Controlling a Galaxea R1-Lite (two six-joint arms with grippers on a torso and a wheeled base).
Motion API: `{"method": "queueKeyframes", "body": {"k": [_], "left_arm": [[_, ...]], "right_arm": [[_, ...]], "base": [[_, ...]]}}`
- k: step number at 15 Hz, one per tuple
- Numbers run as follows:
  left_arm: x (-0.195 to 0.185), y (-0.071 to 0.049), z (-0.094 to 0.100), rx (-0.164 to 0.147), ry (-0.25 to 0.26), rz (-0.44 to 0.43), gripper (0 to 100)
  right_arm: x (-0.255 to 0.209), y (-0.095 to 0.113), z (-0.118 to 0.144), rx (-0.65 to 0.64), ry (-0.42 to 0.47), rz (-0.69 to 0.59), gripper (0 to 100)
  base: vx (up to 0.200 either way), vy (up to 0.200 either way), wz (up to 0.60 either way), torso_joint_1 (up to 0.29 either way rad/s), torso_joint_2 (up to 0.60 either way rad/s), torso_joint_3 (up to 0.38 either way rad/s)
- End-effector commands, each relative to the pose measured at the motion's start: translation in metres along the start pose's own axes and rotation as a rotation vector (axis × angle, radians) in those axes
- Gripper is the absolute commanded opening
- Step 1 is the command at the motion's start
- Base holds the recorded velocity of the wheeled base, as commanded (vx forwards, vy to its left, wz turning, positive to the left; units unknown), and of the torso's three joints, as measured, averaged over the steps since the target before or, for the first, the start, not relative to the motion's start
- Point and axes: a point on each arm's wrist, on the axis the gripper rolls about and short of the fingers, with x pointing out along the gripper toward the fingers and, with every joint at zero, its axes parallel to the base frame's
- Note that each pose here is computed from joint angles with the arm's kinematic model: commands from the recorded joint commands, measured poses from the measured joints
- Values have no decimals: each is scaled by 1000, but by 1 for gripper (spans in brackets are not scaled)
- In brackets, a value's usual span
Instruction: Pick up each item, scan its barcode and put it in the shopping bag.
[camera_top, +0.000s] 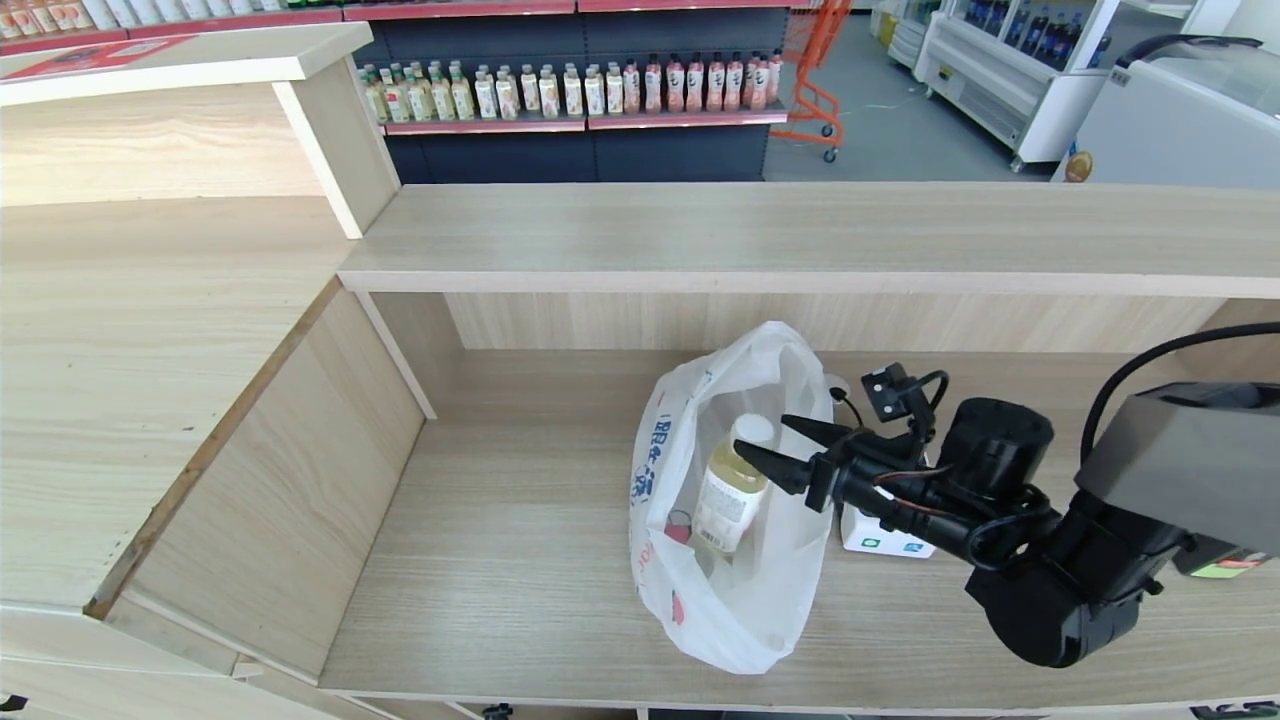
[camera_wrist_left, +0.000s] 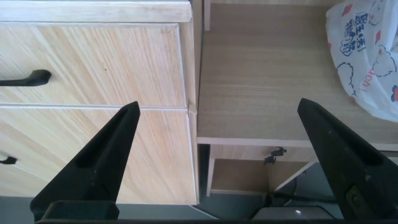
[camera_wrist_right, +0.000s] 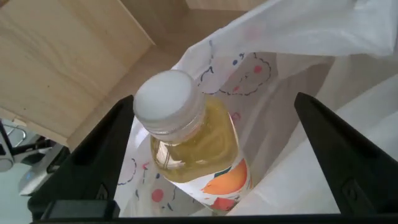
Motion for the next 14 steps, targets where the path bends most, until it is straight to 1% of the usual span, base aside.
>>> {"method": "queueKeyframes", "body": {"k": [1,3,4,5,6,7,8,10,12,14], "left_arm": [[0,0,0,0,2,0,100],[0,0,0,0,2,0,100],[0,0,0,0,2,0,100],[0,0,0,0,2,0,100],[0,0,0,0,2,0,100],[0,0,0,0,2,0,100],[0,0,0,0,2,0,100],[0,0,0,0,2,0,100],[0,0,0,0,2,0,100],[0,0,0,0,2,0,100]], "right_arm": [[-34,14,30,33,-40,-20,100],[-80,33,44,75,-37,-56,100],[-91,36,53,71,-43,-99,100],[-101,36,62,63,-49,-193,100],[-114,37,69,14,-17,-334,100],[-126,41,76,-4,2,-394,100],[-138,42,81,10,20,-433,100],[-160,48,83,76,22,-487,100],[-181,53,76,121,11,-550,100],[-200,54,70,139,4,-623,100]], "base": [[0,0,0,0,0,0],[0,0,0,0,0,0],[0,0,0,0,0,0],[0,0,0,0,0,0],[0,0,0,0,0,0],[0,0,0,0,0,0],[0,0,0,0,0,0],[0,0,0,0,0,0],[0,0,0,0,0,0],[0,0,0,0,0,0]]}}
